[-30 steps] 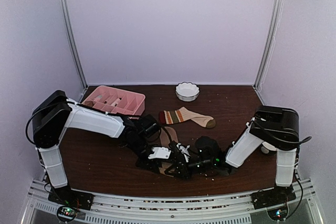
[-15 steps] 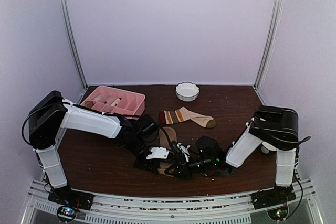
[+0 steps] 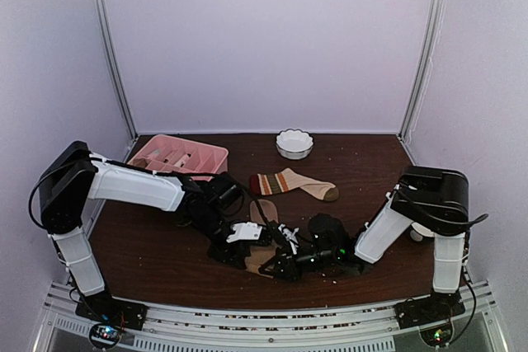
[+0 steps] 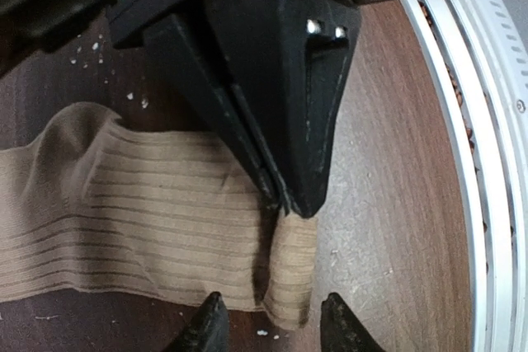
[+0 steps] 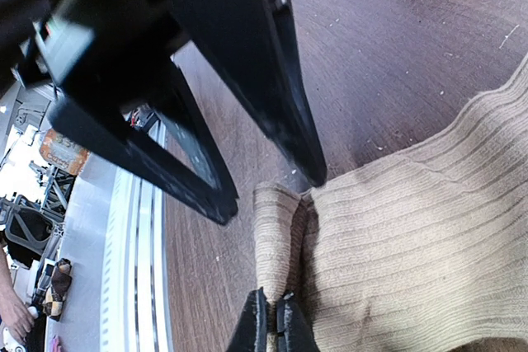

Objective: Roll the socks
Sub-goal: Roll the sock at the center of the board.

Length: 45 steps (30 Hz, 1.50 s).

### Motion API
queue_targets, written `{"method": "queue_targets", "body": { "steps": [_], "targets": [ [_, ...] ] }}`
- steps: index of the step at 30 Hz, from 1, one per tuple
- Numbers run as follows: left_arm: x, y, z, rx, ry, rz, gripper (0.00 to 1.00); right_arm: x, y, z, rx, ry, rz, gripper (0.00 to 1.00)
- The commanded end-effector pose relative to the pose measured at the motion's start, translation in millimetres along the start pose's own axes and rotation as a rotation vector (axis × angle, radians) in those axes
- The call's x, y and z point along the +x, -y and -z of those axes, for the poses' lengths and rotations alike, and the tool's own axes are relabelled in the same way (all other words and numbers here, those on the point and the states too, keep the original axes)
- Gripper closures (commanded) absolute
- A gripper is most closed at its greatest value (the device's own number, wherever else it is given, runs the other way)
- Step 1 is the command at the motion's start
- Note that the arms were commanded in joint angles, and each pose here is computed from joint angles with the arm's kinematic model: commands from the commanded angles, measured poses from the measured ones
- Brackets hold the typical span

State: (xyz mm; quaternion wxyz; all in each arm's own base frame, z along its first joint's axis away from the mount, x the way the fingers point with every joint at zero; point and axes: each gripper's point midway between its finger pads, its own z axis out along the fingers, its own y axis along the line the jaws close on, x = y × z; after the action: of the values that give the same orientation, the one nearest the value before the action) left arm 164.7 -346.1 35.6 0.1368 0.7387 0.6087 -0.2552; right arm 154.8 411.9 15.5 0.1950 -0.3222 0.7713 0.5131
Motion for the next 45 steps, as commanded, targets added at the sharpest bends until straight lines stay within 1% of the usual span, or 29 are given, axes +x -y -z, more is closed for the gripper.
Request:
{"method": "queue_targets", "body": {
  "steps": [1,4,9,16,22,25,31,34,37,39,41,45],
  "targets": [
    [-20,4,18,0.014,0.073,-0.006,0.61,128,81,31,0.306,-0.346,-0.292,1.00],
    [-22,13,16,0.063,0.093,-0.002,0.64,129,81,31,0.307,-0.350,-0.294,1.00],
    [-9,21,-3,0.121,0.054,0.003,0.67,131,82,31,0.309,-0.356,-0.300,1.00],
    [-5,7,-16,0.089,0.026,0.006,0.70,132,82,30,0.304,-0.357,-0.308,1.00],
    [-8,7,-17,0.099,0.036,0.005,0.82,132,81,30,0.303,-0.358,-0.308,1.00],
    [-6,11,-18,0.111,0.033,0.004,0.87,132,82,30,0.305,-0.358,-0.310,1.00],
    [2,17,-23,0.151,0.011,0.006,1.00,125,81,27,0.305,-0.344,-0.308,1.00],
    [7,18,-26,0.161,-0.011,0.013,1.00,122,80,27,0.302,-0.336,-0.305,1.00],
    [12,19,-28,0.196,-0.032,0.058,1.00,111,76,31,0.301,-0.284,-0.273,0.99],
    [16,20,-29,0.237,-0.042,0.112,1.00,98,73,37,0.314,-0.227,-0.224,0.83],
    [20,19,-29,0.277,-0.055,0.168,1.00,86,69,46,0.327,-0.170,-0.179,0.76],
    [21,16,-26,0.329,-0.052,0.266,1.00,72,63,63,0.371,-0.111,-0.090,0.59]
  ]
}}
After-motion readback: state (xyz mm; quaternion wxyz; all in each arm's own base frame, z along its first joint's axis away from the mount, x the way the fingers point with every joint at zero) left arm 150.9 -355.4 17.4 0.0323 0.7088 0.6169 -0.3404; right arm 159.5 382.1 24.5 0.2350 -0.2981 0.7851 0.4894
